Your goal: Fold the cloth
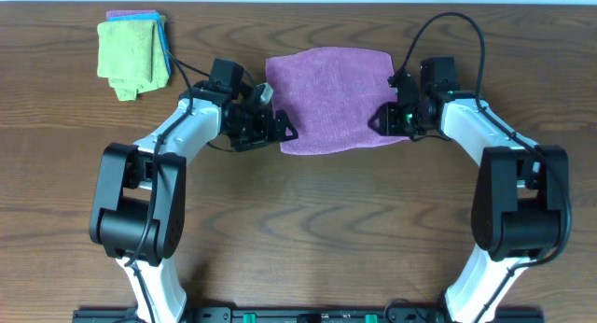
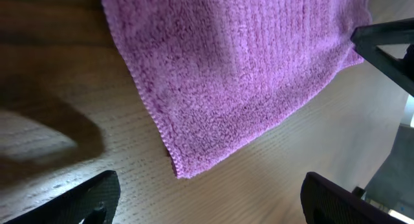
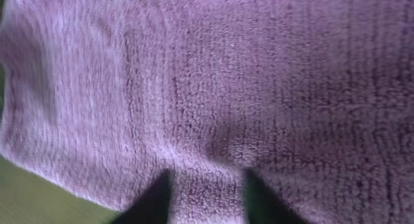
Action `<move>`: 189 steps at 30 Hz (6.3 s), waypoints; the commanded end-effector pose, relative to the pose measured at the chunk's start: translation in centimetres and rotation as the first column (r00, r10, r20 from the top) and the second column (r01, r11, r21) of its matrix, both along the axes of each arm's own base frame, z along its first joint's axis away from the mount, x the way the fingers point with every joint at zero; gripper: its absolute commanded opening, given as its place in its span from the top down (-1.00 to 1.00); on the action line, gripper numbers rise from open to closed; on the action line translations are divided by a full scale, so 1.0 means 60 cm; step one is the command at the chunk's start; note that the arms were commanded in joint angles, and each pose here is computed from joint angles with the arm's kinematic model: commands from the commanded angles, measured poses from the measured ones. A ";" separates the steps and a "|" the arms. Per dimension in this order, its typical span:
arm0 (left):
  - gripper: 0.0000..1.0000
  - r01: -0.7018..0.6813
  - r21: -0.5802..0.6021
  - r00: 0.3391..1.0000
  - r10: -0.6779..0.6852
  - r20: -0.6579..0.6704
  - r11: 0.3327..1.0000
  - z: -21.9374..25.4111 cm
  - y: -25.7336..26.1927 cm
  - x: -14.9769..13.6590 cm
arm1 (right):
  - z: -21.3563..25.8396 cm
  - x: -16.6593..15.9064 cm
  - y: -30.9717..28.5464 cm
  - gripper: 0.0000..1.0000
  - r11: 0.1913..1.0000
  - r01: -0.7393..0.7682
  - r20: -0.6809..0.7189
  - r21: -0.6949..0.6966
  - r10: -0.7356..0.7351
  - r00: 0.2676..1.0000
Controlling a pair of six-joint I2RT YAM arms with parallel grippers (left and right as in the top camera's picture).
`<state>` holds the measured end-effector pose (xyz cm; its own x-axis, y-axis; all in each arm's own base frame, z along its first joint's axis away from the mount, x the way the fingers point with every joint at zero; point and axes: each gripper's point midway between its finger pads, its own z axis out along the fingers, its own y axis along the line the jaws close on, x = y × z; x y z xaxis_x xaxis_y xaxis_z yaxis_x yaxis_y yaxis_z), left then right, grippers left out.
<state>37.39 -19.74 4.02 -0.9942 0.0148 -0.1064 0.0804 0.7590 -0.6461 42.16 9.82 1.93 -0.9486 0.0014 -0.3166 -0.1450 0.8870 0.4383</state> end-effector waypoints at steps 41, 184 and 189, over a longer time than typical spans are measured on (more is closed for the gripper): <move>-0.87 -0.041 -0.206 0.989 0.009 -0.150 0.978 -0.062 -0.088 -0.103 | 0.173 0.053 -0.043 -0.99 0.993 -0.102 0.086 -0.065 0.108 0.990; 0.89 0.038 0.738 0.981 -0.165 0.101 0.673 -0.118 0.068 -0.130 | -0.059 -0.125 0.047 0.97 0.907 -0.251 -0.196 -0.338 0.193 0.961; 0.89 0.038 0.770 0.992 -0.118 0.049 0.637 -0.118 0.095 -0.149 | -0.060 -0.138 0.042 0.98 0.910 -0.238 -0.232 -0.340 0.164 0.959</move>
